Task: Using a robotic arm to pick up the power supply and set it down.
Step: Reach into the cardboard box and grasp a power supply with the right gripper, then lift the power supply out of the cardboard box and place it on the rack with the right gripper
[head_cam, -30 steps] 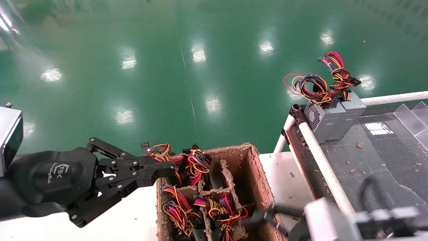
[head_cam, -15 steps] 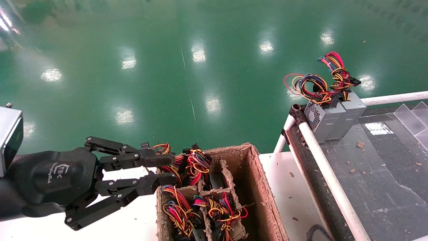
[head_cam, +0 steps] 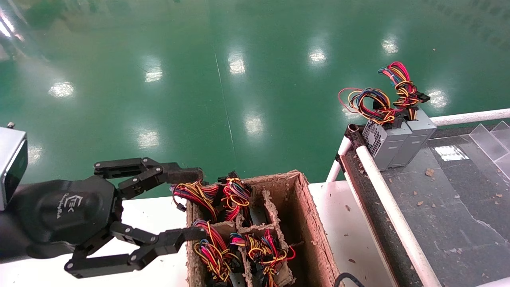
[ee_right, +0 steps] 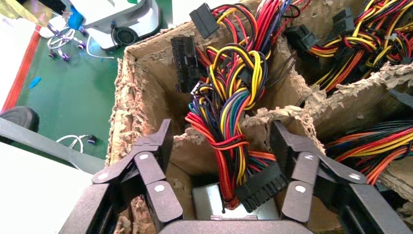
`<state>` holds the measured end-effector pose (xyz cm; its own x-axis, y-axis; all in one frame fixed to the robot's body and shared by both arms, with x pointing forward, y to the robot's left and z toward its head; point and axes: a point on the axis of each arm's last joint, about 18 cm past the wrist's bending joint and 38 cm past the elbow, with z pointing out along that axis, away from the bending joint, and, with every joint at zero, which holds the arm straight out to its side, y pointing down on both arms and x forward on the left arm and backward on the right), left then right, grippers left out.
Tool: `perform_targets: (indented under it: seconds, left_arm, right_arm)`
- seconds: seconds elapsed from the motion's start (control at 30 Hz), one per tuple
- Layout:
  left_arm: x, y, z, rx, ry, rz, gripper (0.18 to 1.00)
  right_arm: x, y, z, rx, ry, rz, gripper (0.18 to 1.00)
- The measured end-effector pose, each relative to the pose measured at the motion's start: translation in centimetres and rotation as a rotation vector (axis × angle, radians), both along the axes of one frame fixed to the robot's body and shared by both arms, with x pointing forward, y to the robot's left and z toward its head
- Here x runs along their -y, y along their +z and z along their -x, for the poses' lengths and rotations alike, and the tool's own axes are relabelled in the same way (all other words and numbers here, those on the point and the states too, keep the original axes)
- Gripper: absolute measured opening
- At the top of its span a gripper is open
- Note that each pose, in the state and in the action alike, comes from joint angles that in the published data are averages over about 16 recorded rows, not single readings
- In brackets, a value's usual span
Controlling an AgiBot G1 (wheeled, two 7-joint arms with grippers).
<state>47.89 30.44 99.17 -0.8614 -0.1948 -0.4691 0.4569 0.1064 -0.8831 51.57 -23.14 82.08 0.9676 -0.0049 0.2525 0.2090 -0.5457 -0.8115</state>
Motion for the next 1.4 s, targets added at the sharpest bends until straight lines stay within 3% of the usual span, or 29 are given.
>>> perform_targets:
  seconds: [0.27,0.73,1.03,1.4]
  left_arm:
    - [0.0,0.0,0.0,0.0,0.0,0.0,0.757]
    - [0.0,0.0,0.0,0.0,0.0,0.0,0.958]
    - [0.0,0.0,0.0,0.0,0.0,0.0,0.996]
    - [0.0,0.0,0.0,0.0,0.0,0.0,1.001]
  right_arm:
    - [-0.3,-0.4,-0.4,0.008,-0.014,0.005,0.623]
    - [0.0,-0.6,-0.4,0.001,-0.033,-0.022,0.335]
    - [1.1,1.6,0.1,0.036,-0.037,-0.113,0.274]
    - [4.5,7.6,1.6,0.142,-0.061,-0.293,0.264]
